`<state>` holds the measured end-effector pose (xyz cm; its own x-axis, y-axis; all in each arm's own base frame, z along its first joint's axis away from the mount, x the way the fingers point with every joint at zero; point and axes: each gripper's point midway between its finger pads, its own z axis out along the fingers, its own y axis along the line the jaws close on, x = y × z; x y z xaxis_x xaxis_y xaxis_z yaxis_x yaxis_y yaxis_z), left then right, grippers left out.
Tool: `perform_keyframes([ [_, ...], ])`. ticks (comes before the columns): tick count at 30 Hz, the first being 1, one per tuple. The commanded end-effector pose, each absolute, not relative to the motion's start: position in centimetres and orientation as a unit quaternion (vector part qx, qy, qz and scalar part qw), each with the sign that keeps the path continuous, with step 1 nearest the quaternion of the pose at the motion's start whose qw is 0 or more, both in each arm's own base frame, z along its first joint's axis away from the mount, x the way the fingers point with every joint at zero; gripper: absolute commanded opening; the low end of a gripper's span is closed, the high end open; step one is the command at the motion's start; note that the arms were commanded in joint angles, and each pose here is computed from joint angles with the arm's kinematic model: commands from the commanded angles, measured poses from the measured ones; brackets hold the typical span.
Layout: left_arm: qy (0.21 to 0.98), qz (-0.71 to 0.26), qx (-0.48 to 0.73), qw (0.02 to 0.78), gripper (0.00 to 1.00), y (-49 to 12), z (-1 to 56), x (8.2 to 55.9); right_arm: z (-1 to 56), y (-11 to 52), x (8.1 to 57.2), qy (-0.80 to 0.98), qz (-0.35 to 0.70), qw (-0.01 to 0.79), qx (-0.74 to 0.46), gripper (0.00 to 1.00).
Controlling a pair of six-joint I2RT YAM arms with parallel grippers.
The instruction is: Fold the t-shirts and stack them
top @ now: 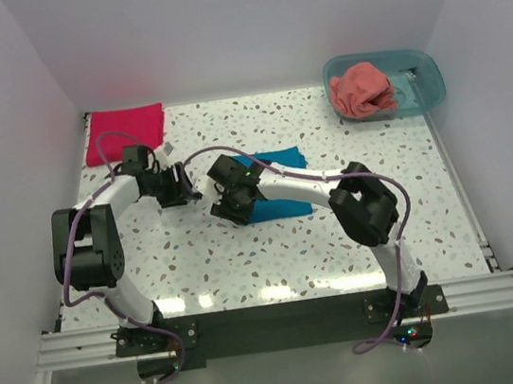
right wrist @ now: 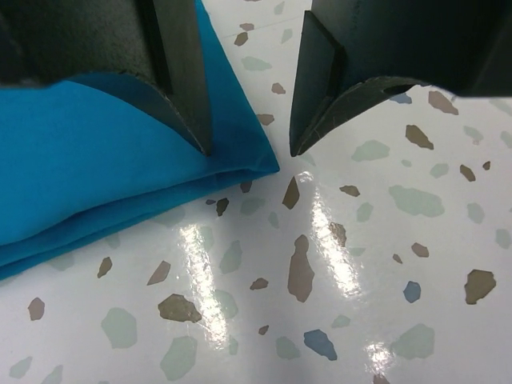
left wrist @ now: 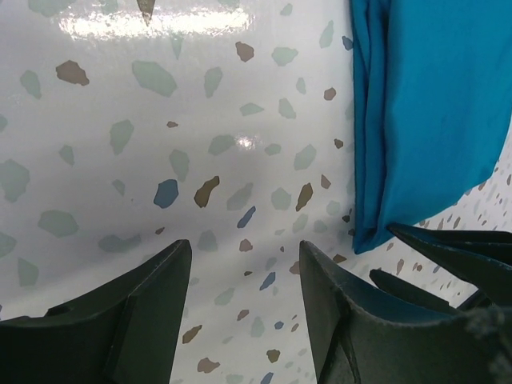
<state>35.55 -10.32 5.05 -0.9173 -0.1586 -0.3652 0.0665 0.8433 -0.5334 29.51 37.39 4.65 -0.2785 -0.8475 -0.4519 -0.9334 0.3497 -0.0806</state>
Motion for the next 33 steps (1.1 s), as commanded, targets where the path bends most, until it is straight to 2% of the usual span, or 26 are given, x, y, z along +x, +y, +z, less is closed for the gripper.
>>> perform_keyframes([
  [1,0.933,-0.275,-0.029,0.229,0.62,-10.0,5.6,36.4,3.7,37.2,30.1,0.790,0.078,0.219,-0.567,0.48],
  [8,0.931,-0.283,-0.034,0.230,0.64,-10.3,5.2,36.3,-0.5,35.9,28.9,0.799,0.084,0.169,-0.571,0.46],
  [11,0.928,-0.294,-0.039,0.225,0.65,-10.7,4.7,36.2,-0.5,35.6,29.4,0.801,0.092,0.168,-0.568,0.24],
  [12,0.927,-0.298,-0.039,0.226,0.65,-10.8,4.6,36.3,0.3,35.4,30.1,0.803,0.097,0.178,-0.561,0.09],
  [14,0.921,-0.318,-0.044,0.220,0.66,-11.4,4.4,35.9,1.6,35.7,30.6,0.799,0.121,0.192,-0.557,0.00],
  [19,0.892,-0.389,-0.065,0.220,0.75,-13.6,5.2,36.4,6.3,36.0,31.7,0.775,0.201,0.244,-0.547,0.00],
  [21,0.876,-0.416,-0.061,0.236,0.88,-14.6,5.7,37.1,7.0,35.8,31.9,0.768,0.212,0.256,-0.547,0.00],
  [22,0.870,-0.428,-0.074,0.233,0.89,-15.0,6.0,37.3,7.6,35.8,32.0,0.763,0.218,0.263,-0.548,0.00],
  [23,0.860,-0.439,-0.069,0.251,1.00,-15.5,6.7,37.9,8.0,36.1,31.8,0.758,0.229,0.265,-0.551,0.00],
  [33,0.831,-0.500,-0.120,0.212,1.00,-20.8,6.4,38.2,11.4,37.7,32.4,0.739,0.278,0.296,-0.537,0.00],
])
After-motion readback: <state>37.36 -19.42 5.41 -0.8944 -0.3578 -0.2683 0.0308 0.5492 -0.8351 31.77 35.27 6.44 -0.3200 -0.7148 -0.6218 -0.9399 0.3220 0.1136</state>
